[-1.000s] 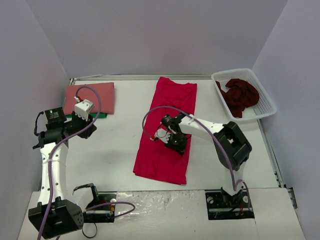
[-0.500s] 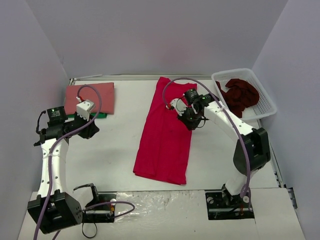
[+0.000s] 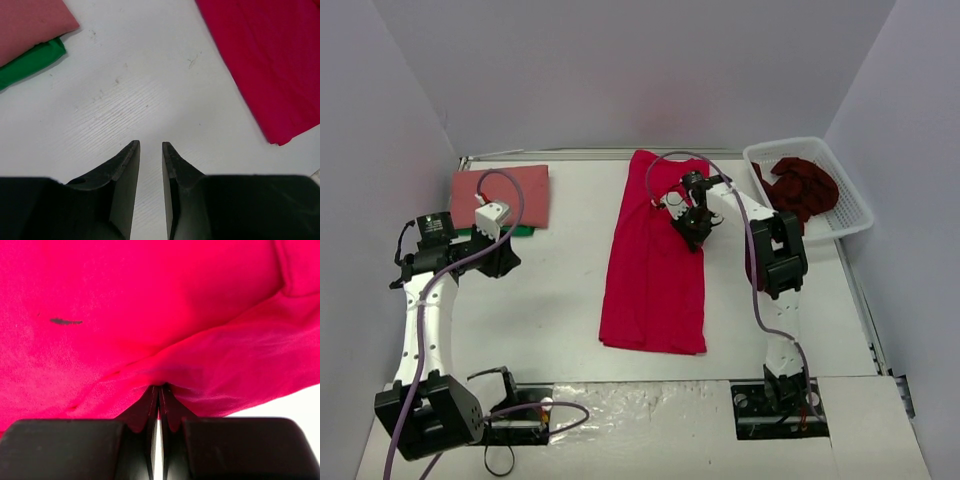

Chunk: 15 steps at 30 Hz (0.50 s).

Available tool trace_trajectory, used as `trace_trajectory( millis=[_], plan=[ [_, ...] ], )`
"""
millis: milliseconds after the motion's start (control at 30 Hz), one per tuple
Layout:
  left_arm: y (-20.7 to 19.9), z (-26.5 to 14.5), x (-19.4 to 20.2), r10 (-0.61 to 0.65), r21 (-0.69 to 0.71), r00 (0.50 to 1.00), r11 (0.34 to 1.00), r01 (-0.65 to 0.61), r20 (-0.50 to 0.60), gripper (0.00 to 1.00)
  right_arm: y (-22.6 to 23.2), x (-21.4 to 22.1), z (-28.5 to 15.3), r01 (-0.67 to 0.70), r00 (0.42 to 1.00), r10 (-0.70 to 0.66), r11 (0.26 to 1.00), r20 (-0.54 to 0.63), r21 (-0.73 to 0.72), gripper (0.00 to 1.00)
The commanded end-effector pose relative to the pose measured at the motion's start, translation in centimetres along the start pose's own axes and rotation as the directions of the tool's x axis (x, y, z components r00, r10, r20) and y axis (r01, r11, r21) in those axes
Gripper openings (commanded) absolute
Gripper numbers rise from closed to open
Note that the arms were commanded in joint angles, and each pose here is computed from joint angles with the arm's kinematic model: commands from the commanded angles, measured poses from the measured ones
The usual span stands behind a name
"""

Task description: Fold and stack the t-shirts

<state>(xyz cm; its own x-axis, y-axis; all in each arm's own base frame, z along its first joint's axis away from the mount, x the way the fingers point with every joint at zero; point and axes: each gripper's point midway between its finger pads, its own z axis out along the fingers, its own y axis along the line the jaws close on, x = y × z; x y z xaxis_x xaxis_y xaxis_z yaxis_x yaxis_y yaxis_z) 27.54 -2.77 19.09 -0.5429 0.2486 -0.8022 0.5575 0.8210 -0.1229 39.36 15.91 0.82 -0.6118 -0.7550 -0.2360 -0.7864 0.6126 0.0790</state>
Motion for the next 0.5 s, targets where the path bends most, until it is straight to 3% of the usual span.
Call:
trace_trajectory(
  millis=[0,233,300,467],
  plan=[
    [0.2,-0.2,-0.4,0.017,-0.003,1.0,1.0,-0.017,0.014,0.24,-1.8,1.3,3.3,0.02,0.997,-0.019,1.0,-0.073,0.012,0.0],
    [0.7,0.4,0.2,-0.001,0.001,1.0,1.0,0.001,-0.017,0.24,-5.9,-1.4,5.9,0.038,0.995,-0.029,0.995,-0.095,0.094,0.0],
    [0.9,0.5,0.4,-0.002,-0.003,1.0,1.0,0.002,-0.024,0.24,-6.9,-3.9,5.1,0.049,0.998,-0.043,0.99,-0.049,0.129,0.0],
    [0.8,0.5,0.5,-0.003,0.004,1.0,1.0,0.003,-0.03,0.24,-6.7,-4.7,4.7,0.061,0.997,-0.054,0.989,-0.056,0.136,0.0]
  ],
)
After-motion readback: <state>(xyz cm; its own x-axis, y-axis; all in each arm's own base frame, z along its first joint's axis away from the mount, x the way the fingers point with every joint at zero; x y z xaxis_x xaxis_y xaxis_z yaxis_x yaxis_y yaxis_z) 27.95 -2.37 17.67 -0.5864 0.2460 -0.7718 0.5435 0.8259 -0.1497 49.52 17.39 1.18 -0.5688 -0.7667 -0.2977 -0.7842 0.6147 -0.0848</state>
